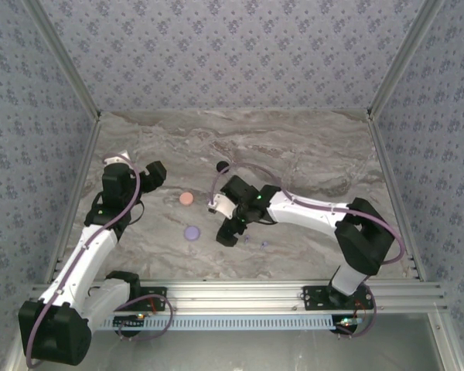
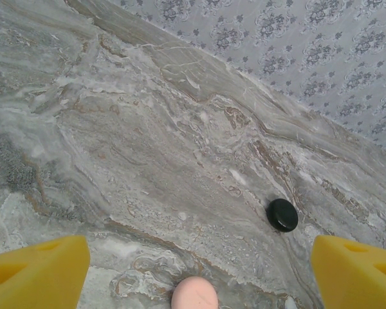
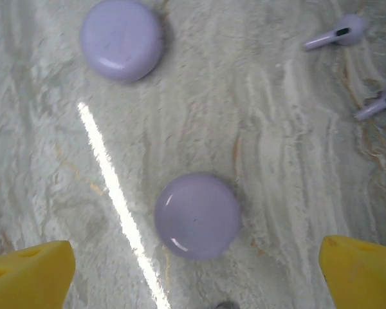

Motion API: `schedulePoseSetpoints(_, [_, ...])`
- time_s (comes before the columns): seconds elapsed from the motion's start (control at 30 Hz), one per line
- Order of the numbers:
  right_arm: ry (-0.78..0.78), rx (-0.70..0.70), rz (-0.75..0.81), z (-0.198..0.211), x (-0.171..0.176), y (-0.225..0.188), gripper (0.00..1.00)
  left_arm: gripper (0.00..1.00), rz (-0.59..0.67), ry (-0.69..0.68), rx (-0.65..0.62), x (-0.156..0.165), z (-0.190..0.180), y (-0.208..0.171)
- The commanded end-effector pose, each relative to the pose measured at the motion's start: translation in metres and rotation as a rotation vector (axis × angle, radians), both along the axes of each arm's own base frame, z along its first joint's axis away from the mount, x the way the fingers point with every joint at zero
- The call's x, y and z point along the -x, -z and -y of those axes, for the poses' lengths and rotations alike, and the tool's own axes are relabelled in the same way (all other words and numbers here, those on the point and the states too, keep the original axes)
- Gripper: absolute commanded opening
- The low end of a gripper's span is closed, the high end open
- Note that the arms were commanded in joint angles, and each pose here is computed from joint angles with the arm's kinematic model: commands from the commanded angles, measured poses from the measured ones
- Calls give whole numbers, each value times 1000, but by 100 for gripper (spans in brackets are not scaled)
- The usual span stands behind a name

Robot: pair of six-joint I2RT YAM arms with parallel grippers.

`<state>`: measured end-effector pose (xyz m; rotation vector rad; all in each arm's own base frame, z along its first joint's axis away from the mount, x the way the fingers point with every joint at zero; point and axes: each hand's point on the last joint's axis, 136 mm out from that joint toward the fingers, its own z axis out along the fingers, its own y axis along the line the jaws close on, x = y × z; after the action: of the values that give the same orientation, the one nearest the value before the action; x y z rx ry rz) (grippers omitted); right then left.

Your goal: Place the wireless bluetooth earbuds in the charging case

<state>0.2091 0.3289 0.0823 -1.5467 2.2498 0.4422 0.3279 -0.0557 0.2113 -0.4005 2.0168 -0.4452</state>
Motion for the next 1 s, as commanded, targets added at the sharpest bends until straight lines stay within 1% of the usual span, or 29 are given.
schedulePoseSetpoints(0.0, [-180,59,78,8,10,15,100,89,27,4,-5,1,-1,-8])
schedulePoseSetpoints(0.07, [-273,135,162,13,12,27,100,89,27,2,-6,3,-2,-7])
schedulePoseSetpoints(0.13, [-326,161,210,14,11,32,100,89,28,-3,-10,5,-3,-7])
schedulePoseSetpoints(0.33, [-395,157,214,7,5,37,100,89,30,-12,-19,10,-7,-8])
schedulePoseSetpoints(0.6, [-422,178,183,6,0,51,97,89,27,-23,-26,14,-10,-6])
schedulePoseSetpoints(0.8, [-423,164,170,-4,-3,51,92,89,29,-23,-24,14,-10,-6])
schedulePoseSetpoints(0.97, [-420,188,151,-2,-5,59,86,89,28,-26,-28,15,-11,-6])
